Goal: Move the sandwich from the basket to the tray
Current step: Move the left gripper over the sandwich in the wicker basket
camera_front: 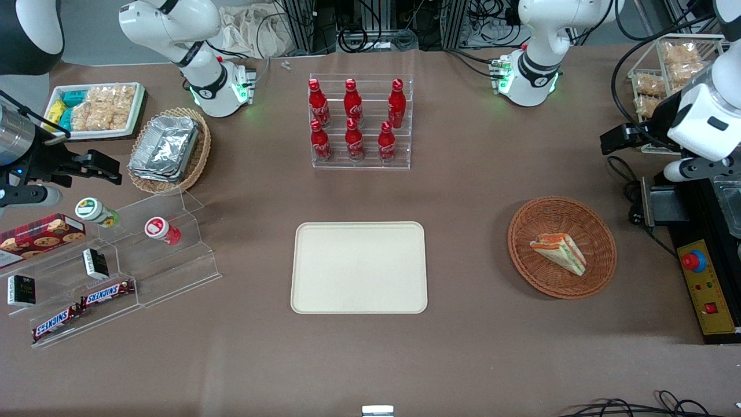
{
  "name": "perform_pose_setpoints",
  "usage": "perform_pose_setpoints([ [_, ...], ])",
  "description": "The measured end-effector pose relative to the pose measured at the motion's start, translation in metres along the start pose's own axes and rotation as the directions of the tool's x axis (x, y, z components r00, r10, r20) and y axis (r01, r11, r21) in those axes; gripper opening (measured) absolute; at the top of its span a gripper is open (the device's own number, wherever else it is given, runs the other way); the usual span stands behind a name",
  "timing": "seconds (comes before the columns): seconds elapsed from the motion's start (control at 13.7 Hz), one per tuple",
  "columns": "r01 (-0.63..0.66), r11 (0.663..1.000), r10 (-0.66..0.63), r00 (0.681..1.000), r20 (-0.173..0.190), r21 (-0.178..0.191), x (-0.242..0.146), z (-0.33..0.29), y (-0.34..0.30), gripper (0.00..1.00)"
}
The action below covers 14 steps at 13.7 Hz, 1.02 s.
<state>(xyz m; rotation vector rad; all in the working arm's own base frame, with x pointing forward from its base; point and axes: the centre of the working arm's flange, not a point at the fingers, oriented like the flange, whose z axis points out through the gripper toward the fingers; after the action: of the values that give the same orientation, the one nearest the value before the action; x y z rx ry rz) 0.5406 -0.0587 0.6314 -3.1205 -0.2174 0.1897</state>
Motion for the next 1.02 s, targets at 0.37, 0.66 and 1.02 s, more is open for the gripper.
perform_pose_setpoints([
  [0.37,0.078,0.997,-0.078,0.997,-0.012,-0.006,0.008,0.007,-0.004,1.00],
  [0.66,0.157,0.987,-0.157,0.987,-0.024,-0.013,0.021,0.027,-0.006,1.00],
  [1.02,0.306,0.951,-0.307,0.950,-0.048,-0.034,0.037,0.056,-0.011,1.00],
])
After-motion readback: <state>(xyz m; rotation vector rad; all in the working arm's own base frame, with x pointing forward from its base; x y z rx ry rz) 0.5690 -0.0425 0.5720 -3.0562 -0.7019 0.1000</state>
